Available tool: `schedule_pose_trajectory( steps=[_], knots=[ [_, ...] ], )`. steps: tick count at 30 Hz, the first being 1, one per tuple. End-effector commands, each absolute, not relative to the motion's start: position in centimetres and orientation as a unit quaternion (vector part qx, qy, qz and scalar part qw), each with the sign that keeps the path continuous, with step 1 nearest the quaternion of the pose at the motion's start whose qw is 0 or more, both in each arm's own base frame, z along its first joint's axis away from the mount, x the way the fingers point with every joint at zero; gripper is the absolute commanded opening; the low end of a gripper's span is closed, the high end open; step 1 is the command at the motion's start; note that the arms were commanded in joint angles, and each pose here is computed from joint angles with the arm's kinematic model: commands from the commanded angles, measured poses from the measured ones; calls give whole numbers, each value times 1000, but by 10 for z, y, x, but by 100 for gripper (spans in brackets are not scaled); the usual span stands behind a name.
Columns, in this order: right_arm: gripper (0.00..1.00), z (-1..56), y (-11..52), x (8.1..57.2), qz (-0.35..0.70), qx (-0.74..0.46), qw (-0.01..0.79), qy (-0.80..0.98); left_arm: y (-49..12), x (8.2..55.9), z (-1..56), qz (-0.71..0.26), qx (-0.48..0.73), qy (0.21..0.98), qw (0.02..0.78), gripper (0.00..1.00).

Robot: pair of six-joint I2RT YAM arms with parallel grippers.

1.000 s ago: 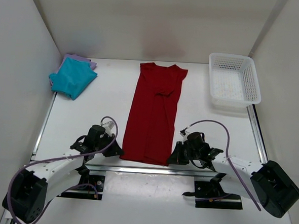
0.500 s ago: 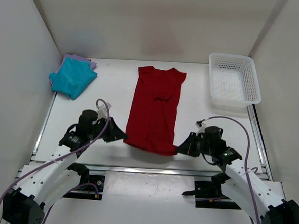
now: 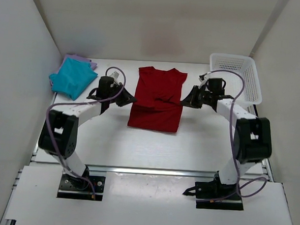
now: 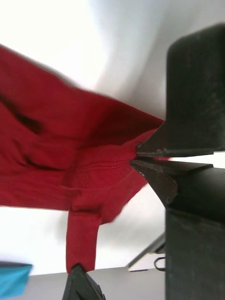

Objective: Fold and stack the t-shirts
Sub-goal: Fold the folded rectangular tshirt in 1/3 of the way

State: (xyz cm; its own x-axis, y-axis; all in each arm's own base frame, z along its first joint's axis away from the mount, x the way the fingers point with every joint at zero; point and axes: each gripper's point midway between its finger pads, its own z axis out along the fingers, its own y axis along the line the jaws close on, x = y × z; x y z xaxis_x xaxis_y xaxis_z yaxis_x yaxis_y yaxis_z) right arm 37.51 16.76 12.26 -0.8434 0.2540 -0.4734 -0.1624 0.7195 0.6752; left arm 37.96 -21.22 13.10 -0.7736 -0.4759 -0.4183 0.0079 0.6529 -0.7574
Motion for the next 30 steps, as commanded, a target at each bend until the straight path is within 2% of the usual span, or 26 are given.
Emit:
schedule_pose_trajectory(
  steps=[1, 10, 12, 14, 17, 18, 20, 22, 24, 26, 30],
  knots=[
    [0, 125, 165, 417, 381, 0, 295, 876, -208, 431, 142, -395, -154, 838, 344, 0],
    [0, 96, 156, 491, 381, 9, 292, 877, -220, 492, 96, -411, -200, 830, 319, 0],
    [0, 89, 156, 497, 385, 18, 288, 877, -220, 503, 99, -430, -205, 815, 328, 10],
    [19, 91, 156, 499, 385, 18, 294, 875, -219, 505, 97, -442, -210, 811, 321, 31],
    [34, 105, 149, 498, 363, 11, 314, 877, -205, 502, 109, -443, -225, 800, 336, 45],
    [37, 113, 143, 496, 343, 16, 322, 882, -197, 499, 117, -435, -232, 796, 351, 48],
    [37, 124, 137, 491, 312, 18, 340, 887, -193, 489, 134, -427, -224, 791, 378, 43],
    [30, 132, 144, 477, 298, 15, 354, 886, -206, 469, 144, -414, -205, 796, 391, 37],
    [11, 126, 159, 455, 292, -3, 357, 887, -220, 438, 143, -405, -187, 805, 392, 33],
    [0, 114, 180, 431, 305, -29, 338, 890, -239, 409, 129, -410, -164, 814, 378, 33],
    [0, 59, 206, 382, 331, -42, 278, 901, -250, 363, 67, -408, -149, 846, 310, 29]
  ],
)
